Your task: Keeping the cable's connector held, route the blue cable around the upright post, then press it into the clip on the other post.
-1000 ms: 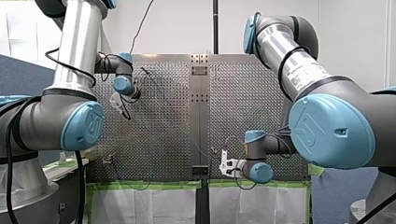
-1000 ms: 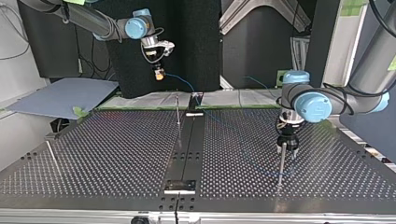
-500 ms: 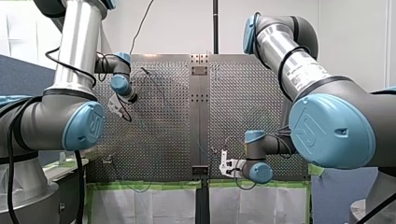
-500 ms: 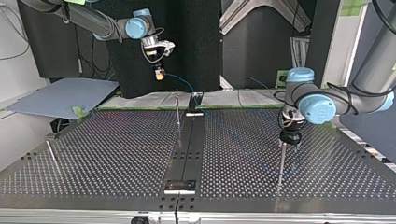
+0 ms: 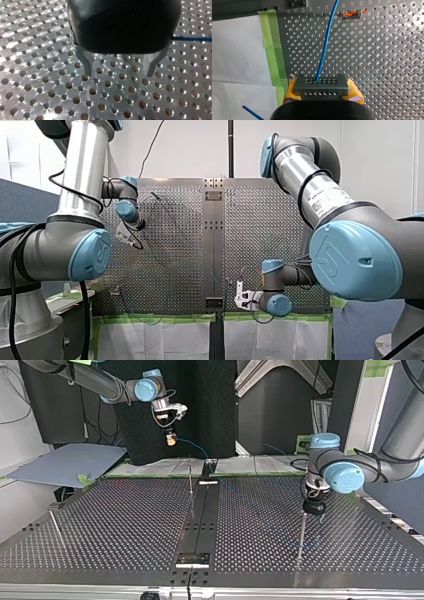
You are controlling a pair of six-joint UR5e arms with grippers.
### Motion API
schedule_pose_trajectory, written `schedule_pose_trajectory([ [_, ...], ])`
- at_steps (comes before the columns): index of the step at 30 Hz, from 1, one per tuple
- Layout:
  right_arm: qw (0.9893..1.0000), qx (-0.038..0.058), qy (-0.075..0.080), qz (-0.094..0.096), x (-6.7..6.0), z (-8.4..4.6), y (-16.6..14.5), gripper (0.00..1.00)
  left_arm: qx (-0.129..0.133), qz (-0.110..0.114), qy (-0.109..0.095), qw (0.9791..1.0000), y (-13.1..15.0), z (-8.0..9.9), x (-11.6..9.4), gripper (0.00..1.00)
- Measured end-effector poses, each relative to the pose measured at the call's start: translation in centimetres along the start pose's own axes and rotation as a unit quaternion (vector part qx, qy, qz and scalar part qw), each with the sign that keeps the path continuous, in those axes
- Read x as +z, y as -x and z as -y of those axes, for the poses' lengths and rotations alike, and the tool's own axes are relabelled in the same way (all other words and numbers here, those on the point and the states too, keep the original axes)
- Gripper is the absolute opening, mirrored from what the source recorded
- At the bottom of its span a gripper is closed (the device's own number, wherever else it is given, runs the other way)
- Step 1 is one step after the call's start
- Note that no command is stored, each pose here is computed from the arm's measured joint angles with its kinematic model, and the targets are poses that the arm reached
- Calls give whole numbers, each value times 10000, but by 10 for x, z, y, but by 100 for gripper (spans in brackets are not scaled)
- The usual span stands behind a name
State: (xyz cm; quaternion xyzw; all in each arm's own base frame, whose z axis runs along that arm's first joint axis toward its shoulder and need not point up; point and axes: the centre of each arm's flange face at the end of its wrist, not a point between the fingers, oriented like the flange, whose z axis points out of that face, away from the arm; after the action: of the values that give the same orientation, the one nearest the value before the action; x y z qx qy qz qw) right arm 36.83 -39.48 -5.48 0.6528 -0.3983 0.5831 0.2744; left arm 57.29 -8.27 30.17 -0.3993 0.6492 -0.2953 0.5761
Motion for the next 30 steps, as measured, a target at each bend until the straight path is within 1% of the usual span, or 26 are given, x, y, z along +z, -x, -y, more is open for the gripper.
schedule_pose_trajectory([
  [4, 10000, 0, 0, 3, 0, 0, 0, 0, -218, 17, 31, 9998, 1, -7, -1, 100],
  [7, 10000, 0, 2, 7, 0, 0, 0, 0, -359, 9, 16, 9994, 0, -11, -2, 100],
  [12, 10000, 1, 1, 11, 0, 0, 0, 0, -590, -47, -24, 9982, -2, -13, -2, 100],
  [18, 10000, 1, 0, 14, 0, 0, 0, 0, -868, -74, -69, 9962, -1, -10, -3, 100],
  [22, 10000, 1, 0, 13, 0, 0, 0, 0, -1064, -50, -85, 9943, 2, -10, -3, 100],
  [25, 10000, 1, 0, 12, 0, 0, 0, 0, -1159, -41, -84, 9932, 4, -10, -3, 100],
  [30, 10000, 1, -1, 12, 0, 0, 0, 0, -1191, -51, -80, 9928, 4, -11, -3, 100],
])
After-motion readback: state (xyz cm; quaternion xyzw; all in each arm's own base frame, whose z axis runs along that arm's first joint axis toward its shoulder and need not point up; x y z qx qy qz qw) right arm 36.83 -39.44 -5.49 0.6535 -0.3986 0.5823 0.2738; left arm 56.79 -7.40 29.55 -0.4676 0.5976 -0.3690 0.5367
